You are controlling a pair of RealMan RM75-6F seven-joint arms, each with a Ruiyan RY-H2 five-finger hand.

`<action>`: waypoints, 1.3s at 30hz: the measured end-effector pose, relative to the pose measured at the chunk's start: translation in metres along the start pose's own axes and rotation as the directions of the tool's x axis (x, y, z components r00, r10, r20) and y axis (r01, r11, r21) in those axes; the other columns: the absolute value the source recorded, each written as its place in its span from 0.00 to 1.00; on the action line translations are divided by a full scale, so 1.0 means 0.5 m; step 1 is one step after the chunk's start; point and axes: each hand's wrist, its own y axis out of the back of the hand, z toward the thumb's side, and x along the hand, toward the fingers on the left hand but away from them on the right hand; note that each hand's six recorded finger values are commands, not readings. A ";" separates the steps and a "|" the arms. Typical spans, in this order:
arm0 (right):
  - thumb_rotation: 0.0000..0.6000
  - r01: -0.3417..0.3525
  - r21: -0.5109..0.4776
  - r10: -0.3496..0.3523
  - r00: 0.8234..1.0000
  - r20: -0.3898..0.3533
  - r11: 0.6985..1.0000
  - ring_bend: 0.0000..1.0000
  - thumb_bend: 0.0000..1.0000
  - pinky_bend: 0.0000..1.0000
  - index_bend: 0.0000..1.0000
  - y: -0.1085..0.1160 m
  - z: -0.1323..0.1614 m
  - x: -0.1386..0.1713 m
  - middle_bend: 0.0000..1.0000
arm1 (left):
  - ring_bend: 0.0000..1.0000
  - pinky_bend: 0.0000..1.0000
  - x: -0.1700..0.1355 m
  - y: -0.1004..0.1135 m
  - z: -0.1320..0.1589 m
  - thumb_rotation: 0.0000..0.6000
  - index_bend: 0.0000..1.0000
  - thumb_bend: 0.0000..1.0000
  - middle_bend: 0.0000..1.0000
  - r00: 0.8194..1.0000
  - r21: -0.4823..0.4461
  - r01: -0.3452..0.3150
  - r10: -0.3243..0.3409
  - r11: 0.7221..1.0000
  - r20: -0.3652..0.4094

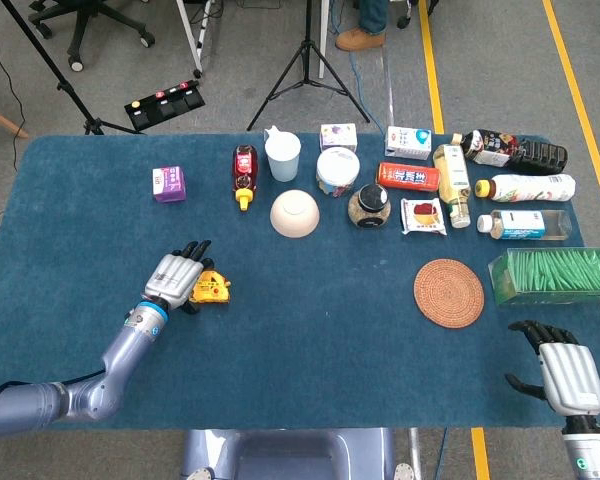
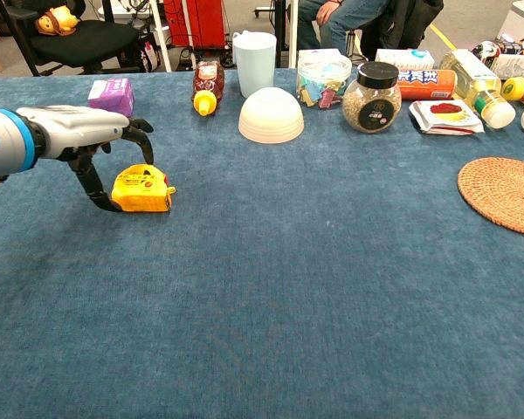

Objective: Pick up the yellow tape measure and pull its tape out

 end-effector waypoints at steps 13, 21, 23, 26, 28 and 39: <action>1.00 0.000 0.002 0.000 1.000 0.021 1.000 0.32 0.15 0.29 0.28 0.002 -0.010 0.008 0.31 | 0.08 0.25 0.027 -0.004 0.021 1.00 0.30 0.18 0.08 1.000 -0.053 0.000 0.001 0.999 0.018; 1.00 0.001 0.005 -0.001 1.000 0.023 1.000 0.32 0.15 0.29 0.28 0.004 -0.008 0.009 0.31 | 0.33 0.50 0.033 -0.003 0.026 1.00 0.49 0.31 0.29 0.999 -0.089 -0.014 0.017 0.996 0.033; 1.00 0.001 0.005 -0.002 1.000 0.024 1.000 0.32 0.15 0.29 0.28 0.005 -0.008 0.009 0.31 | 0.38 0.54 0.034 -0.003 0.029 1.00 0.53 0.34 0.33 0.999 -0.106 -0.018 0.023 0.994 0.041; 1.00 0.003 0.005 -0.003 1.000 0.022 1.000 0.32 0.15 0.29 0.28 0.006 -0.006 0.009 0.31 | 0.42 0.58 0.035 -0.001 0.031 1.00 0.58 0.37 0.38 0.998 -0.115 -0.026 0.032 0.993 0.053; 1.00 0.004 0.003 -0.004 1.000 0.020 1.000 0.32 0.15 0.30 0.28 0.007 -0.004 0.008 0.31 | 0.43 0.60 0.035 0.002 0.030 1.00 0.60 0.39 0.41 0.997 -0.112 -0.035 0.042 0.993 0.057; 1.00 0.015 -0.052 -0.017 1.000 -0.023 0.999 0.32 0.15 0.35 0.28 0.011 0.023 -0.005 0.31 | 0.44 0.59 0.017 0.057 0.008 1.00 0.62 0.40 0.43 0.992 -0.011 -0.066 0.067 0.998 0.108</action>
